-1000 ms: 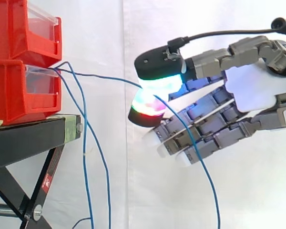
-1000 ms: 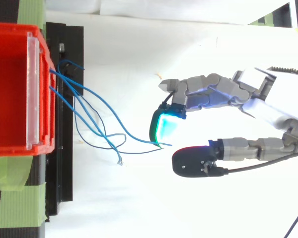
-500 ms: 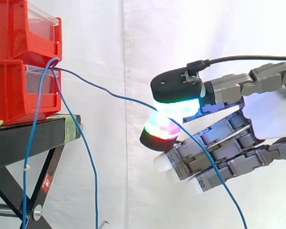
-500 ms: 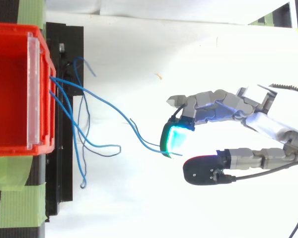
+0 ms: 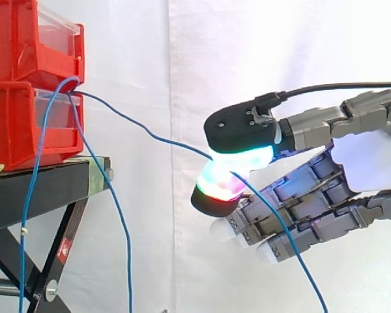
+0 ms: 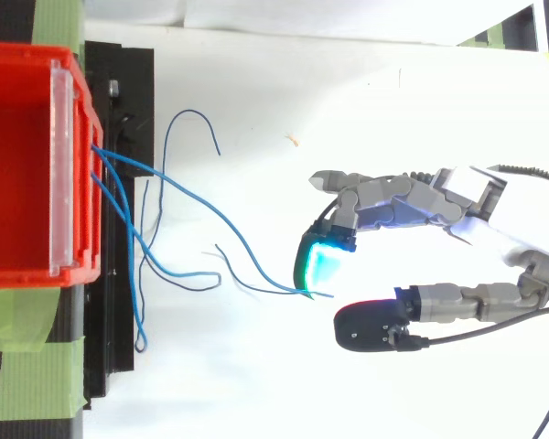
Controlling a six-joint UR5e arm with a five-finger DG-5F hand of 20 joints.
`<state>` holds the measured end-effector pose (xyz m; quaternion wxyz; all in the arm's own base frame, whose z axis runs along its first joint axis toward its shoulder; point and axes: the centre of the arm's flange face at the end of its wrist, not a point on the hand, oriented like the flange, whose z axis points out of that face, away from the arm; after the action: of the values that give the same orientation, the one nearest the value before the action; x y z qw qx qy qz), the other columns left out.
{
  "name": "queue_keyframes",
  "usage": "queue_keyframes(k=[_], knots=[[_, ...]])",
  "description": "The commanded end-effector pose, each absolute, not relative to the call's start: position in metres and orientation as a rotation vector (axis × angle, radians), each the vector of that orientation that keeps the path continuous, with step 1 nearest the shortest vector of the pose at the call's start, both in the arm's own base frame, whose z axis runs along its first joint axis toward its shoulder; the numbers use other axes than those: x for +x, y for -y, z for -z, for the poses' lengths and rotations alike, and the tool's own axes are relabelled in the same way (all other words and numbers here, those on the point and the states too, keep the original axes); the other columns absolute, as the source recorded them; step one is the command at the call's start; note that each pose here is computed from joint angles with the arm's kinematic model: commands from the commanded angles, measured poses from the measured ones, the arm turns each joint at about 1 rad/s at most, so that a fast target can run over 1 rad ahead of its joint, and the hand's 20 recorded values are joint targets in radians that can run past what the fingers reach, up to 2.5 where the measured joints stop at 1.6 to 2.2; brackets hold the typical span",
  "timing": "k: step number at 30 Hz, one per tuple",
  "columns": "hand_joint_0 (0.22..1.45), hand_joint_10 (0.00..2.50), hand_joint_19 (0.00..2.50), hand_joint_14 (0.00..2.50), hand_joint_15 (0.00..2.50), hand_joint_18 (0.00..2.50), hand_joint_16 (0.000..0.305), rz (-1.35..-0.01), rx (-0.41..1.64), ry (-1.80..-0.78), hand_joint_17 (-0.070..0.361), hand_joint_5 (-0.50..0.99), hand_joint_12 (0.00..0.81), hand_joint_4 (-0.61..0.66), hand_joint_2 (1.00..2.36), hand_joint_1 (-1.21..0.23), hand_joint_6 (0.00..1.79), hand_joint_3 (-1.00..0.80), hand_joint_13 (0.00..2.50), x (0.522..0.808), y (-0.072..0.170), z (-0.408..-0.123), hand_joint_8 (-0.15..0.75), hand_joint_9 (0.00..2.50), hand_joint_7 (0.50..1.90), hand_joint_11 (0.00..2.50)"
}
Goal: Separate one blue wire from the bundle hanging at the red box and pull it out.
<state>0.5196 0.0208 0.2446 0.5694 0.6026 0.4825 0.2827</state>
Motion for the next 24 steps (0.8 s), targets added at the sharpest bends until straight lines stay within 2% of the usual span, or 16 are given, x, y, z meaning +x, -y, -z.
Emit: queue_keyframes(k=[1, 24], knots=[[0.6, 0.01, 0.34, 0.01, 0.24, 0.08, 0.056, -0.665, 1.414, -1.135, 0.126, -0.11, 0.357, -0.25, 1.01, -0.8, 0.85, 0.18, 0.06, 0.5197, -0.0211, -0.2445, 0.245, 0.51, 1.18, 0.55], [0.59, 0.01, 0.29, 0.01, 0.23, 0.07, 0.056, -0.664, 1.414, -1.134, 0.126, -0.11, 0.376, -0.25, 1.01, -0.8, 0.86, 0.18, 0.14, 0.5197, -0.0209, -0.2445, 0.236, 0.43, 1.16, 0.43]])
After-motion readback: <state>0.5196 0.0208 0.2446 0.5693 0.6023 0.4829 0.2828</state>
